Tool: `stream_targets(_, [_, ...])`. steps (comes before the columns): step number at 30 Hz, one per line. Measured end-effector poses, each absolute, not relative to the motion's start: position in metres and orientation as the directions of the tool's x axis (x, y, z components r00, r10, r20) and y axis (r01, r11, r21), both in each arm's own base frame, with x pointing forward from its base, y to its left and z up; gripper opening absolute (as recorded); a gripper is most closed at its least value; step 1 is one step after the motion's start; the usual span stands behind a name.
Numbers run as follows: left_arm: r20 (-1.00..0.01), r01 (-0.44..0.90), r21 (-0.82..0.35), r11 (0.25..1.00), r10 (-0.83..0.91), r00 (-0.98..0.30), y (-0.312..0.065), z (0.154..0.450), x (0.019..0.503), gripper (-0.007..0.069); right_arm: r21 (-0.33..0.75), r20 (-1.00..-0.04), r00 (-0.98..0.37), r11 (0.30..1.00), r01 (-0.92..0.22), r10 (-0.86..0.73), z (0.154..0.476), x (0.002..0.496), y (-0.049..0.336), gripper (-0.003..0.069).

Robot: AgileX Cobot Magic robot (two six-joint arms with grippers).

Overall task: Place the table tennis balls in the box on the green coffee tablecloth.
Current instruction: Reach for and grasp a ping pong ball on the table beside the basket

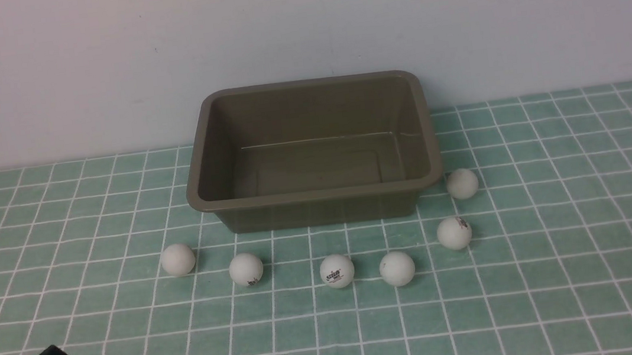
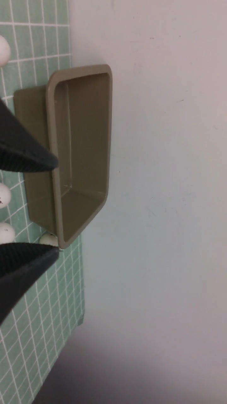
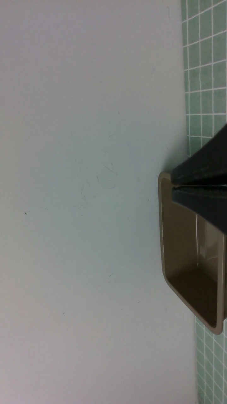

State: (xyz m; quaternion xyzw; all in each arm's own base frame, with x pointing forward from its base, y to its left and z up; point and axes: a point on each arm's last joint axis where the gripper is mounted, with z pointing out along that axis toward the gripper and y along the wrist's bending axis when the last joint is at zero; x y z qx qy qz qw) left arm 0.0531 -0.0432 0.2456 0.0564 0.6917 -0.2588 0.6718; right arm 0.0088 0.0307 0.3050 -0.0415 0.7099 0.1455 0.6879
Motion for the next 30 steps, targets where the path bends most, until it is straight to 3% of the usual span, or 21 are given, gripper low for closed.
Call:
stream_targets(5, [-0.954, 0.411, -0.278, 0.868, -0.200, -0.224, -0.043, 0.260, 0.069, 0.0288, 0.125, -0.991, -0.081, 0.959, -0.256, 0.107, 0.301, 0.009, 0.031, 0.0177])
stream_targets(14, [-0.918, 0.401, -0.056, 0.914, 0.110, -0.380, -0.031, 0.285, 0.113, 0.0288, 0.021, -0.997, -0.080, 0.965, -0.262, 0.000, 0.301, 0.013, 0.030, 0.0179])
stream_targets(18, [-0.860, 0.371, -0.101, 0.923, 0.107, -0.498, -0.024, 0.299, 0.145, 0.0288, 0.021, -0.994, -0.107, 0.967, -0.253, -0.006, 0.302, 0.022, 0.029, 0.0181])
stream_targets(25, [-0.750, 0.381, -0.034, 0.924, 0.229, -0.621, -0.010, 0.296, 0.200, 0.0288, 0.036, -0.988, -0.154, 0.969, -0.245, -0.002, 0.301, 0.033, 0.027, 0.0186])
stream_targets(30, [-0.655, 0.392, -0.007, 0.920, 0.292, -0.697, -0.001, 0.277, 0.232, 0.0288, 0.025, -0.988, -0.154, 0.970, -0.241, -0.013, 0.301, 0.033, 0.027, 0.0188])
